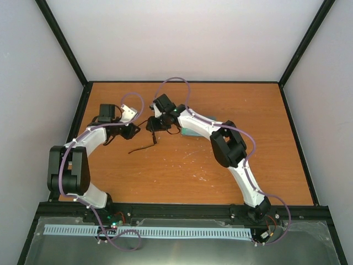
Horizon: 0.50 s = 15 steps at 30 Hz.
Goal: Organize the sunglasses
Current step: Adjust the sunglasses at the center of the board, then pick up the sunglasses from the center of the board.
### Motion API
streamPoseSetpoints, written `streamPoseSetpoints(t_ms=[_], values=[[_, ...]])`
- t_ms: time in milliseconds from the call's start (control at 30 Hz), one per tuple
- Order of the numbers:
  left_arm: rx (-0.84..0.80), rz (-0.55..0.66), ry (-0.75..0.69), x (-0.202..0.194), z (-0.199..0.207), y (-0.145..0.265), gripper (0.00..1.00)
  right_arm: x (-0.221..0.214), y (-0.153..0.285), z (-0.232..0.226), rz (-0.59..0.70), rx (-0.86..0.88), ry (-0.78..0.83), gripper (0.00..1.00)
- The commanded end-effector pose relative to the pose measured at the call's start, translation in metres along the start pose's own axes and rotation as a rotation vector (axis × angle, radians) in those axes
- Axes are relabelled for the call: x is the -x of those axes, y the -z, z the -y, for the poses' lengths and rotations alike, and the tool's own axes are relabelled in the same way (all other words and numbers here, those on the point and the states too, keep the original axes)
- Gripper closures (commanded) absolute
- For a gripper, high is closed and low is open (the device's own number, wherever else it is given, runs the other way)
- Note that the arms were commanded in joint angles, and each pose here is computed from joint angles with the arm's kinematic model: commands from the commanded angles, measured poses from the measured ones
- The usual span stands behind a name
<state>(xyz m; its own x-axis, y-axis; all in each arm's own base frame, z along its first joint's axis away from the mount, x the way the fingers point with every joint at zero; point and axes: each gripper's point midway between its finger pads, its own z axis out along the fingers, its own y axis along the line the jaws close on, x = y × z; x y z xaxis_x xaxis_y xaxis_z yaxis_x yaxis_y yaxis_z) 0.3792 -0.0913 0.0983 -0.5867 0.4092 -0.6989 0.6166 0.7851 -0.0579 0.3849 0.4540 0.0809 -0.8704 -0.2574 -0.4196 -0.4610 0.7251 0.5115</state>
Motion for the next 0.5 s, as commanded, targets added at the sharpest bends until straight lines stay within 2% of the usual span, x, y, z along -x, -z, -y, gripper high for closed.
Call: streamPoseSetpoints(t_ms=[0, 467], values=[[0.037, 0.046, -0.017, 0.012, -0.014, 0.011, 0.53, -0.004, -0.007, 0.002, -0.018, -0.032, 0.030, 0.59], [0.063, 0.046, -0.004, 0.010, -0.027, 0.011, 0.57, -0.013, -0.022, 0.010, -0.070, -0.069, 0.042, 0.62]])
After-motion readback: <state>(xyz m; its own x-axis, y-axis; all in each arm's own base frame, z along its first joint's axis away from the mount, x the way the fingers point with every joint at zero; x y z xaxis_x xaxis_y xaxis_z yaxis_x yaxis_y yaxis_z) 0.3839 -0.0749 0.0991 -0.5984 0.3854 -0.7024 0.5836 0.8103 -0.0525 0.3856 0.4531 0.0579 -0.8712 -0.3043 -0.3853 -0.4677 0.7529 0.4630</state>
